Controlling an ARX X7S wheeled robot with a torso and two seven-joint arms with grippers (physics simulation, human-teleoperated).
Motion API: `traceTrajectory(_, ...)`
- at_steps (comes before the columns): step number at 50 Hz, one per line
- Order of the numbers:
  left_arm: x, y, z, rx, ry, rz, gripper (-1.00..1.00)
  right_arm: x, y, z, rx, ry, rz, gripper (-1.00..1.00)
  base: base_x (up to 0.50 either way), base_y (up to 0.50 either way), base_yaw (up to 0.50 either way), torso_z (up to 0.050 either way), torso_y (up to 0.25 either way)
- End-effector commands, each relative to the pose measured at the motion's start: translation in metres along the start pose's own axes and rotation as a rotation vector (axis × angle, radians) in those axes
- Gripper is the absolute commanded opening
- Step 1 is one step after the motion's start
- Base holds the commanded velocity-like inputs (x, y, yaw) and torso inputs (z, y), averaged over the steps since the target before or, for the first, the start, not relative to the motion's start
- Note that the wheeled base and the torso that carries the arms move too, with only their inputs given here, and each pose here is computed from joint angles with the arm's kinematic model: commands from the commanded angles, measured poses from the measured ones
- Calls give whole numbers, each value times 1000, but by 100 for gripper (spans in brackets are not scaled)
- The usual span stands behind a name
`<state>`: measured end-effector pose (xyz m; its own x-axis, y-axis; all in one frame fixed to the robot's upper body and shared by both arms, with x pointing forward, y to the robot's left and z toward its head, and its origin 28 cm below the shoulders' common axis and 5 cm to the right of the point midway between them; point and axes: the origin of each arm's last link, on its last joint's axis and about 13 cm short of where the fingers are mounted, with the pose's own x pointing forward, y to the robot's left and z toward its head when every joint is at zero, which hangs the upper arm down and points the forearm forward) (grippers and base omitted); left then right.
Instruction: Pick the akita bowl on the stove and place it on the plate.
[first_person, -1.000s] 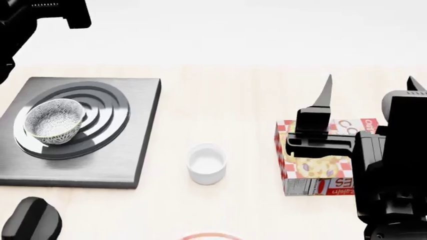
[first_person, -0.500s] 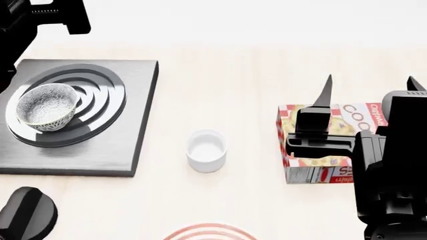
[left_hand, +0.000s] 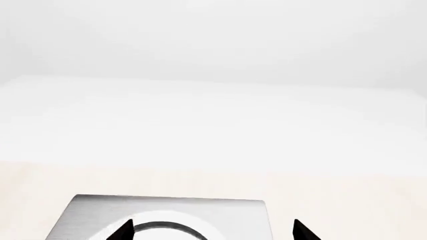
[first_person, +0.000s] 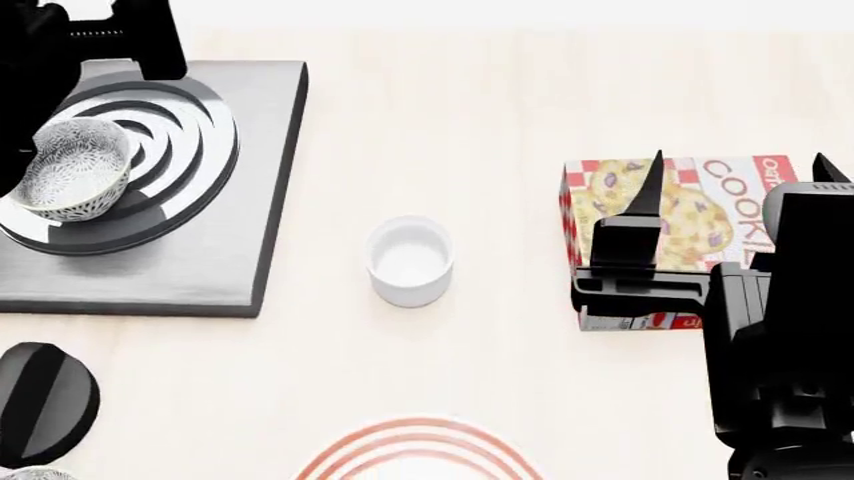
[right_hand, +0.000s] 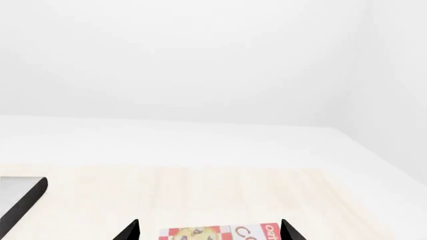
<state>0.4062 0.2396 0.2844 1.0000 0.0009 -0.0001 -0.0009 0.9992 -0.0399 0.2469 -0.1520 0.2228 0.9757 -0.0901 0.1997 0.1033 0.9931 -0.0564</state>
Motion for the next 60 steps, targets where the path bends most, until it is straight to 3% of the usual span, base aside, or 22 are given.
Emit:
traceTrajectory(1, -1, -2, 2, 15, 32, -8, 100, 0, 0, 0, 0, 0, 0, 100, 0, 0, 0, 0, 0)
traceTrajectory(21, 0, -2, -17, 182, 158, 61, 100, 0, 0, 0, -1, 0, -1, 100, 0, 0, 0, 0, 0)
traceTrajectory(36, -2, -3, -26, 269, 180, 62, 100, 0, 0, 0, -2, 0, -1, 100, 0, 0, 0, 0, 0)
traceTrajectory(60, -2, -2, -35, 314, 181, 63, 100, 1, 0, -1, -2, 2, 0, 100, 0, 0, 0, 0, 0)
